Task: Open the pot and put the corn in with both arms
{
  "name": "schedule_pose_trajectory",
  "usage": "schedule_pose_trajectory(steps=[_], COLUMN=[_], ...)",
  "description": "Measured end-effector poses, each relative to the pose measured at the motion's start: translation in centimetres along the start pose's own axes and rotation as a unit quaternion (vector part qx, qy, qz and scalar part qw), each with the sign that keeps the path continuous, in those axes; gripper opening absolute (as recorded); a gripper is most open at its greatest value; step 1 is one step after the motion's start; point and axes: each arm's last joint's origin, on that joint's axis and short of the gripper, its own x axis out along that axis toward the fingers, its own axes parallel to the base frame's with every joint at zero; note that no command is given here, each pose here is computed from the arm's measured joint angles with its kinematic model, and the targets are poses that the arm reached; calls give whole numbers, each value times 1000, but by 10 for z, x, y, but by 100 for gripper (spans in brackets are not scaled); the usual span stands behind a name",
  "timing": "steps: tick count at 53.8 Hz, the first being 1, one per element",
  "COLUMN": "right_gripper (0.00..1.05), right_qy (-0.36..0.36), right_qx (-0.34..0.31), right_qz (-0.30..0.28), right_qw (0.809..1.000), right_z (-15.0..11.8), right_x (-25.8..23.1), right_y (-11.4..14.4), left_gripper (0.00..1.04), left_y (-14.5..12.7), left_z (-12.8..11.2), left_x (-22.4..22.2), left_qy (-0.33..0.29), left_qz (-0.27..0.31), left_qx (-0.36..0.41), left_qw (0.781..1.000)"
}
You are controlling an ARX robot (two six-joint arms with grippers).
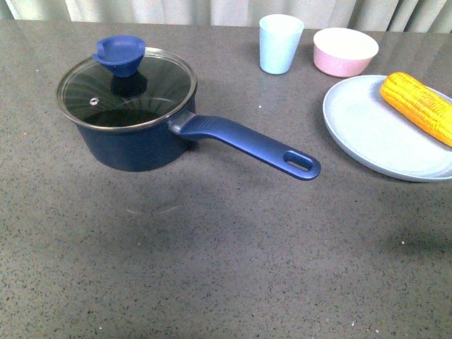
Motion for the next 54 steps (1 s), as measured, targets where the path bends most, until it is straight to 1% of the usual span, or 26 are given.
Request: schedule_pose_trajectory(steps=[37,38,43,45,50,54], right_gripper=[96,96,96,96,96,96], right_qy=[0,0,0,0,0,0], right_qx=[0,0,0,0,0,0], right_qz=[0,0,0,0,0,0], right_qw=[1000,1000,1000,1000,1000,1000], right_z=[0,0,0,0,0,0], right_x=[0,0,0,0,0,0], right_y=[0,0,0,0,0,0], left_gripper=[96,96,96,96,96,96], left_y=[0,0,-2,-3,-4,-4], left_z=[0,0,-1,0,4,10], left_x=[0,0,5,9,25,53], left_qy=[0,3,98,114,118,106], left_qz=[0,-3,-55,-65,-83,-93], left_qx=[0,-3,-47,-58,-73,-73], left_qw=[1000,1000,993,990,987,987])
